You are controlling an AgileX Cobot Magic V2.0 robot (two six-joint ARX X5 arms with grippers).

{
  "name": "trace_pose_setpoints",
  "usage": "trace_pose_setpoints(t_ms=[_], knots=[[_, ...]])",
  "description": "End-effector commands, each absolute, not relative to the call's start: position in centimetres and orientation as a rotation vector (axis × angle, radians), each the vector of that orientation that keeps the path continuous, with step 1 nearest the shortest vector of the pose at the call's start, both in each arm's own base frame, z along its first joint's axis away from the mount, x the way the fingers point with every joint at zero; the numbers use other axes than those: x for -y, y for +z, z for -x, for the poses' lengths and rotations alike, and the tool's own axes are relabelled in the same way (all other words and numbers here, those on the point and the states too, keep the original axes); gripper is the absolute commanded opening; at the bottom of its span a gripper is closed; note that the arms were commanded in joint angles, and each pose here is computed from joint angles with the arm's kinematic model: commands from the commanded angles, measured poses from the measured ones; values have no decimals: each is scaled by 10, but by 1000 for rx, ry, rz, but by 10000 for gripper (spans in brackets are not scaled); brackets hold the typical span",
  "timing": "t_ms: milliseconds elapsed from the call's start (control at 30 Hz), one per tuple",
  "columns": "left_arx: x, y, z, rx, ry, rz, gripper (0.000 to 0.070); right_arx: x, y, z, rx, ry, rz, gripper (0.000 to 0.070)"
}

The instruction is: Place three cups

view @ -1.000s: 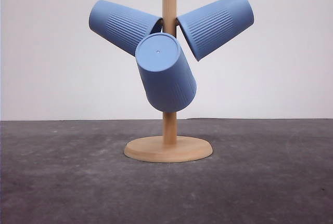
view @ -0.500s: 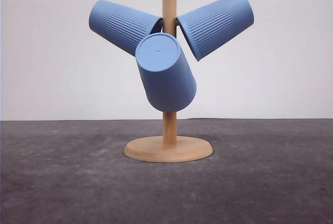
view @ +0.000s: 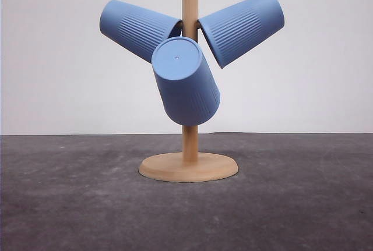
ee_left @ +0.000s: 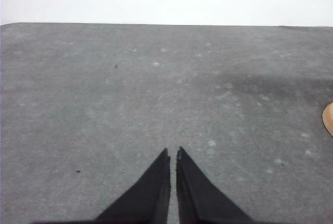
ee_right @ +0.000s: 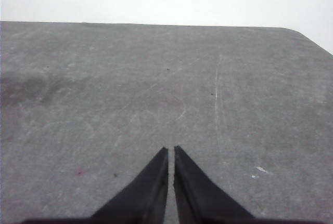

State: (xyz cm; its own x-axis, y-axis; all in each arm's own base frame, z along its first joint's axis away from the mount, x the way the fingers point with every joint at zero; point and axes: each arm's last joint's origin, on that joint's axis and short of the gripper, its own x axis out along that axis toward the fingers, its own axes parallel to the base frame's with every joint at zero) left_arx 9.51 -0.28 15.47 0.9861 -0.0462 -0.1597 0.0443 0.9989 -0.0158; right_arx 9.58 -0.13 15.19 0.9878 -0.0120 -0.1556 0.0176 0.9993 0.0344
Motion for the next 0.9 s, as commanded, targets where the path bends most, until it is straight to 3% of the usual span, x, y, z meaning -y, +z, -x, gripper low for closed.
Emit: trace_pose_setpoints(t_ms=[0,867], knots=[[3,149,-96,-179,-43,12,0,2,152,-96,-149,-20,-49,19],[3,149,-96,-179,-43,12,0,2,152,-96,-149,-20,-48,19]])
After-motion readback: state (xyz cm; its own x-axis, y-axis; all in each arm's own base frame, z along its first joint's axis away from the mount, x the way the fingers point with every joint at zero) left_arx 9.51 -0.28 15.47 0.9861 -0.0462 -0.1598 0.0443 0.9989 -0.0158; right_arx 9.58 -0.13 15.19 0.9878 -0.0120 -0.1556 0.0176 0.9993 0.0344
